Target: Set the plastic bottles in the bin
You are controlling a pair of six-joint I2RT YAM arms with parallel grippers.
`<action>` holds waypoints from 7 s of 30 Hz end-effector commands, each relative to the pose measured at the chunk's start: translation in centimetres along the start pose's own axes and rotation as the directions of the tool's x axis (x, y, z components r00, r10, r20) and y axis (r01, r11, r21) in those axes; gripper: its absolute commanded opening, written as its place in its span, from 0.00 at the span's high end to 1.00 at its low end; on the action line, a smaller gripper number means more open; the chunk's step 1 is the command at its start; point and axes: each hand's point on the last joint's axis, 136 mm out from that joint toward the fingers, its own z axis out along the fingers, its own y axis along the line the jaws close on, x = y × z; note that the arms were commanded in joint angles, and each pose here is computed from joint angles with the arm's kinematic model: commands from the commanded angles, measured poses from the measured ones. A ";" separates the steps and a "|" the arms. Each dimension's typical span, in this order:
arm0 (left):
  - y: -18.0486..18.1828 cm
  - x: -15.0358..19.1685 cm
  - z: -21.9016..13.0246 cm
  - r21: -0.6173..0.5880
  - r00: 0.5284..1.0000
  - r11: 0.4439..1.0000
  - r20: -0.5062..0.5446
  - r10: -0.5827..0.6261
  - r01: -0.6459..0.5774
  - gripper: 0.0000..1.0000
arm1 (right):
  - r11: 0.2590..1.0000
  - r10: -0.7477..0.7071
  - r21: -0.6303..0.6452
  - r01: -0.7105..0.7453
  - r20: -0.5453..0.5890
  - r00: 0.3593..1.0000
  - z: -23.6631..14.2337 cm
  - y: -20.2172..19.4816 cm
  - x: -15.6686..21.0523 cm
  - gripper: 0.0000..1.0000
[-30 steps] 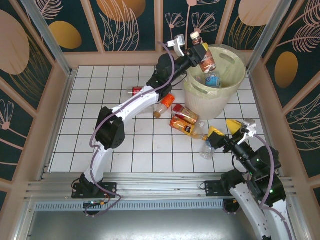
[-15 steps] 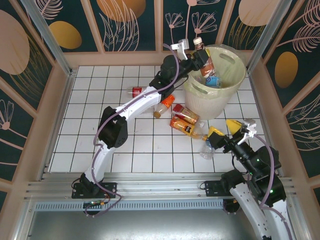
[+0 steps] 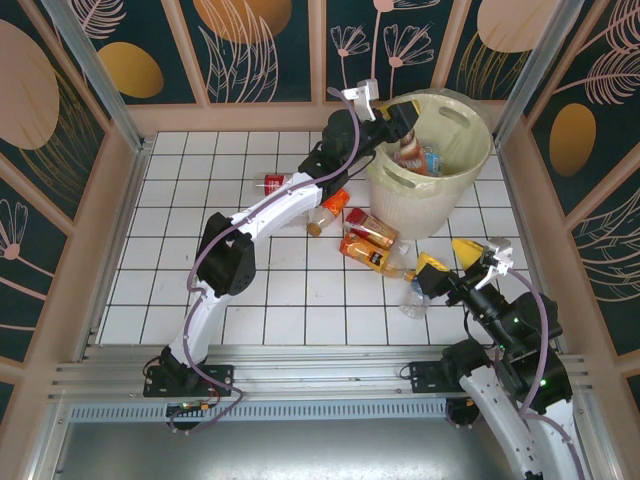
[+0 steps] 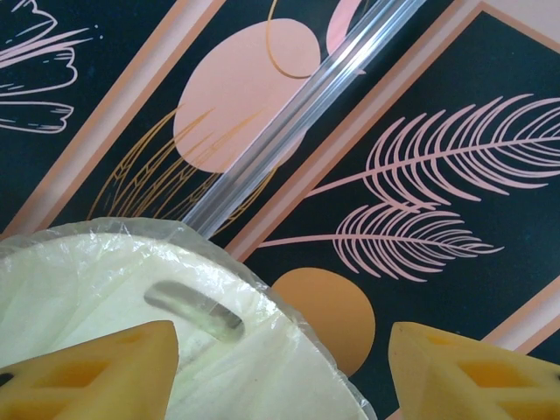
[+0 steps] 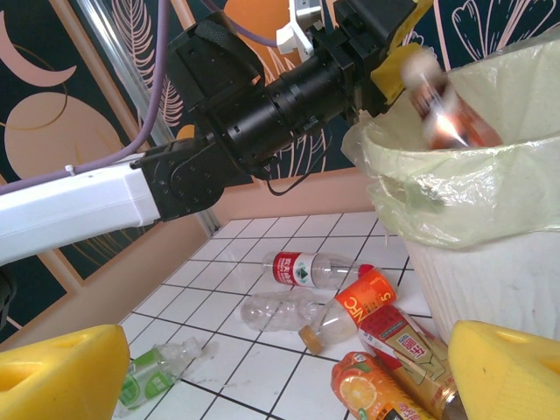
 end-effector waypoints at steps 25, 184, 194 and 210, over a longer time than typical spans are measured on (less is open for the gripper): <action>-5.5 -5.8 -9.8 -0.108 0.791 0.785 -0.150 0.593 -0.610 0.19 | 0.996 0.001 -0.086 -0.002 -0.005 1.000 0.2 1.8 -0.9 0.05; -5.1 3.9 -34.8 0.129 0.644 0.725 -0.375 0.667 -0.676 0.01 | 0.671 0.037 0.695 0.258 -0.378 0.925 21.0 -24.3 -6.6 0.32; -2.0 2.8 -36.0 -0.067 0.658 0.719 -0.468 0.590 -0.692 0.01 | 0.709 -0.030 0.667 0.230 -0.297 0.954 19.5 -21.4 -10.5 0.17; 6.8 0.5 -43.5 -0.543 0.667 0.419 -0.702 0.250 -0.728 0.01 | 0.999 -0.040 -0.016 0.037 -0.256 0.966 14.1 -3.4 -5.1 0.15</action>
